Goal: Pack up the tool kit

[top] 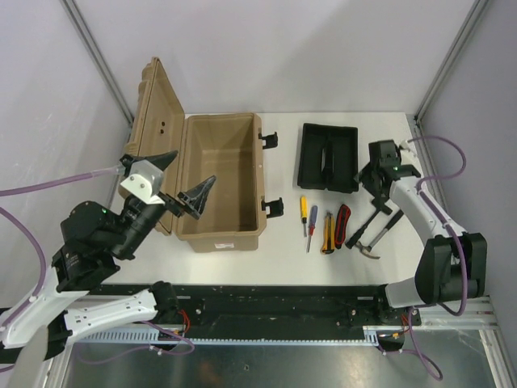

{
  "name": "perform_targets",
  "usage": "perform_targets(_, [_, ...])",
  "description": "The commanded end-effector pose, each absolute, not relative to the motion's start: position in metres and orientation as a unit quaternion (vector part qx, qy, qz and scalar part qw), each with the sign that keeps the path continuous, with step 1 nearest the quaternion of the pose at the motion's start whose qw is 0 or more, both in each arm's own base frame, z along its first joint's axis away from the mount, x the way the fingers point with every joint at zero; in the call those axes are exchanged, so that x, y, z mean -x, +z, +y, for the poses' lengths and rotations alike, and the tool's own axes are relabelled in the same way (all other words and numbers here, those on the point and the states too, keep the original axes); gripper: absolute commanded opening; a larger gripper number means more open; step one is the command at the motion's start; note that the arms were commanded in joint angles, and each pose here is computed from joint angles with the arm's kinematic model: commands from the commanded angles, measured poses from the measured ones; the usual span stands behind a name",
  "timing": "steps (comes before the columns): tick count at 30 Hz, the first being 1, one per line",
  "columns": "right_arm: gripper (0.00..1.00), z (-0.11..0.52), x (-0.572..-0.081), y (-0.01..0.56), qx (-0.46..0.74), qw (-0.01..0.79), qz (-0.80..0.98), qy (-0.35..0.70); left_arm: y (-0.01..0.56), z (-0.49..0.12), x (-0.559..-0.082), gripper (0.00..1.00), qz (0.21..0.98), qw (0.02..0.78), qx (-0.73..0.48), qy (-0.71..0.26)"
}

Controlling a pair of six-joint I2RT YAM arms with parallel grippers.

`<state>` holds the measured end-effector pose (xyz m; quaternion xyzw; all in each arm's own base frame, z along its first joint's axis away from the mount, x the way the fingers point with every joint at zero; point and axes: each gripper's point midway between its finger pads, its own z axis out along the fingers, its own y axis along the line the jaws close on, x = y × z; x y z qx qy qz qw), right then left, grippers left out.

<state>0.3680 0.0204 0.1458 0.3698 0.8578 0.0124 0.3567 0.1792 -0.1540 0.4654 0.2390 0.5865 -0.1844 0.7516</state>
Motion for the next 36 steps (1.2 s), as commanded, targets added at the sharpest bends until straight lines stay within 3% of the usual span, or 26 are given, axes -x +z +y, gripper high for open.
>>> perform_targets(1, [0.67, 0.013, -0.33, 0.123, -0.428, 0.323, 0.844, -0.013, 0.466, -0.155, -0.18, 0.99, 0.579, 0.757, -0.24, -0.183])
perform_targets(15, [0.64, 0.019, -0.304, 0.055, -0.447, 0.251, 0.857, -0.043, 0.463, -0.151, -0.178, 0.99, 0.578, 0.759, -0.236, -0.184])
perform_targets(27, [0.55, 0.016, -0.29, 0.021, -0.456, 0.217, 0.86, -0.075, 0.462, -0.148, -0.18, 0.99, 0.58, 0.761, -0.235, -0.172])
perform_targets(32, [0.46, 0.018, -0.286, 0.013, -0.442, 0.213, 0.867, -0.089, 0.463, -0.149, -0.181, 1.0, 0.579, 0.762, -0.236, -0.168])
perform_targets(36, [0.26, 0.02, -0.285, 0.007, -0.446, 0.21, 0.866, -0.087, 0.464, -0.149, -0.181, 1.0, 0.578, 0.763, -0.236, -0.167])
